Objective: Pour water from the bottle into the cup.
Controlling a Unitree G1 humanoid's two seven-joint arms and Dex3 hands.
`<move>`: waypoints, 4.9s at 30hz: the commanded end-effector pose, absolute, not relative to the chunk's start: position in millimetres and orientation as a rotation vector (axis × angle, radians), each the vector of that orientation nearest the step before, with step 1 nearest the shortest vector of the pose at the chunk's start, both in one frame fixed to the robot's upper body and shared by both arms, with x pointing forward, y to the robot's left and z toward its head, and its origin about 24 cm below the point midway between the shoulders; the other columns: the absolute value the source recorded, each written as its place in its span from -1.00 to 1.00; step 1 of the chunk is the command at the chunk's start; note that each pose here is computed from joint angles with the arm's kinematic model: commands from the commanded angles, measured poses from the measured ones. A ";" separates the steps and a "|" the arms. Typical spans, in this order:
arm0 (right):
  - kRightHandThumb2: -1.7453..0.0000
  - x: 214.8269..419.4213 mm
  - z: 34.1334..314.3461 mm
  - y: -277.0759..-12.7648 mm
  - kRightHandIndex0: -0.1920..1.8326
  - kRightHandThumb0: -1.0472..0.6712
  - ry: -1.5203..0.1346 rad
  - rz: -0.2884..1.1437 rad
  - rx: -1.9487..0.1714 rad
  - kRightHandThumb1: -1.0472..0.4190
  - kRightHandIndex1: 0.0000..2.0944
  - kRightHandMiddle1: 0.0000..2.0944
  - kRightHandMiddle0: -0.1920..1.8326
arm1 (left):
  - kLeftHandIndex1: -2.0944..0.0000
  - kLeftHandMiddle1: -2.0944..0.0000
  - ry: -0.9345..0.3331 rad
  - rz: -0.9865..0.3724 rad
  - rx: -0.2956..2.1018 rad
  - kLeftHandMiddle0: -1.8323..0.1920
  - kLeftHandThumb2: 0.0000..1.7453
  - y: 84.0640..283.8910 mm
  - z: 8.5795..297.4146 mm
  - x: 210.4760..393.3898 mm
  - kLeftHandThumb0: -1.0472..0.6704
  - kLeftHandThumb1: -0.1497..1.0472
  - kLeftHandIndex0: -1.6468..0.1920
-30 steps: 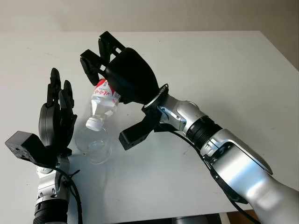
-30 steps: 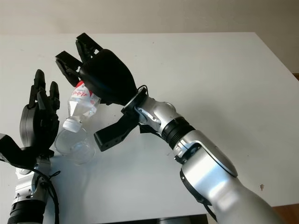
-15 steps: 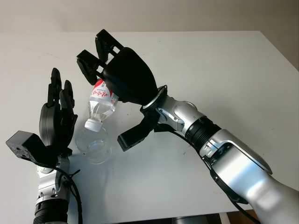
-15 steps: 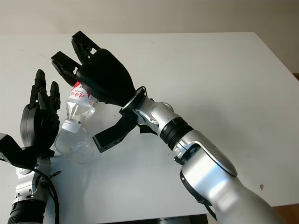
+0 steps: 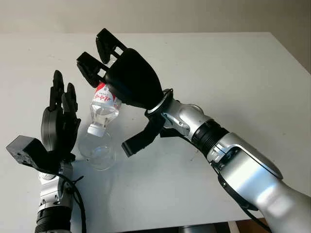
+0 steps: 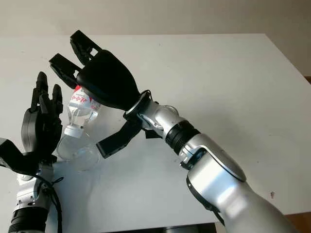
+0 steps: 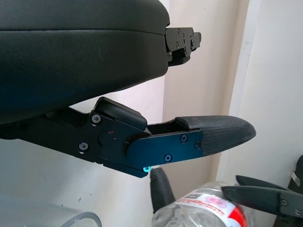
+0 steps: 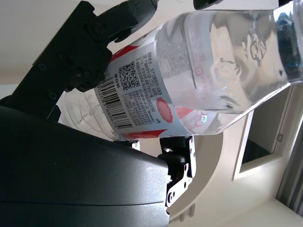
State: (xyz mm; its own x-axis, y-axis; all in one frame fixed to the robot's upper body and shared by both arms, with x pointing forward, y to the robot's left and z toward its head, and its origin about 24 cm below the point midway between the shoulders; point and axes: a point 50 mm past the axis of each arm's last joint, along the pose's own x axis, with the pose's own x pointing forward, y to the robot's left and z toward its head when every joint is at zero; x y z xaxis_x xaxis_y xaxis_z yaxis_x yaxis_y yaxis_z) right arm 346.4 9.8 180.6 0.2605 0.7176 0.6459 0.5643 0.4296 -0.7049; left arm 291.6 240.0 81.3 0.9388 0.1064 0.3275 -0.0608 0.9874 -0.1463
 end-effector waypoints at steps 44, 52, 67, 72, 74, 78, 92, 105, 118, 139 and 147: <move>0.81 379.5 159.8 -125.4 0.19 0.00 0.005 0.487 -0.077 -1.00 1.00 1.00 -0.17 | 1.00 1.00 -0.328 0.077 -0.123 0.90 -0.29 243.5 76.6 280.5 -0.78 1.00 0.91; 0.80 361.1 144.7 -146.1 0.13 -0.08 0.077 0.497 -0.033 -1.00 1.00 1.00 -0.31 | 1.00 1.00 -0.314 0.076 -0.137 0.90 -0.30 240.9 76.6 278.0 -0.77 1.00 0.91; 0.78 342.4 124.0 -158.1 0.09 -0.07 0.135 0.467 -0.051 -1.00 1.00 1.00 -0.49 | 1.00 1.00 -0.305 0.065 -0.144 0.91 -0.32 240.9 74.1 274.6 -0.77 1.00 0.93; 0.76 339.4 117.5 -156.9 0.11 -0.07 0.153 0.458 -0.039 -1.00 1.00 1.00 -0.53 | 1.00 1.00 -0.304 0.060 -0.138 0.91 -0.32 241.5 73.8 273.1 -0.77 1.00 0.93; 0.76 338.2 114.0 -156.9 0.12 -0.07 0.161 0.451 -0.032 -1.00 1.00 1.00 -0.54 | 1.00 1.00 -0.302 0.059 -0.135 0.91 -0.31 241.2 73.7 271.8 -0.76 1.00 0.93; 0.76 335.7 106.0 -155.1 0.13 -0.05 0.178 0.451 -0.015 -1.00 1.00 1.00 -0.53 | 1.00 1.00 -0.297 0.070 -0.130 0.90 -0.31 240.1 74.5 270.4 -0.77 1.00 0.92; 0.76 327.2 85.5 -145.7 0.01 -0.06 0.192 0.467 -0.024 -1.00 1.00 1.00 -0.55 | 1.00 1.00 -0.298 0.057 -0.127 0.90 -0.32 241.5 75.9 264.4 -0.77 1.00 0.93; 0.81 328.8 80.8 -137.6 -0.12 -0.08 0.168 0.479 -0.071 -1.00 1.00 1.00 -0.63 | 1.00 1.00 -0.295 0.057 -0.128 0.90 -0.33 241.6 75.1 264.2 -0.78 1.00 0.91; 0.78 327.3 67.9 -133.1 -0.22 -0.06 0.180 0.454 -0.106 -1.00 1.00 1.00 -0.73 | 1.00 1.00 -0.293 0.062 -0.116 0.89 -0.30 241.6 76.7 263.0 -0.78 1.00 0.91; 0.94 311.0 44.8 -136.3 -0.89 -0.30 0.190 0.366 -0.065 -0.93 1.00 0.99 -0.91 | 1.00 1.00 -0.296 0.060 -0.106 0.88 -0.31 245.1 76.6 260.9 -0.79 1.00 0.90; 0.94 298.7 29.9 -145.8 -0.79 -0.50 0.122 0.420 -0.038 -0.82 -0.88 -0.76 -0.80 | 1.00 1.00 -0.292 0.061 -0.108 0.87 -0.30 245.5 76.6 261.3 -0.78 1.00 0.89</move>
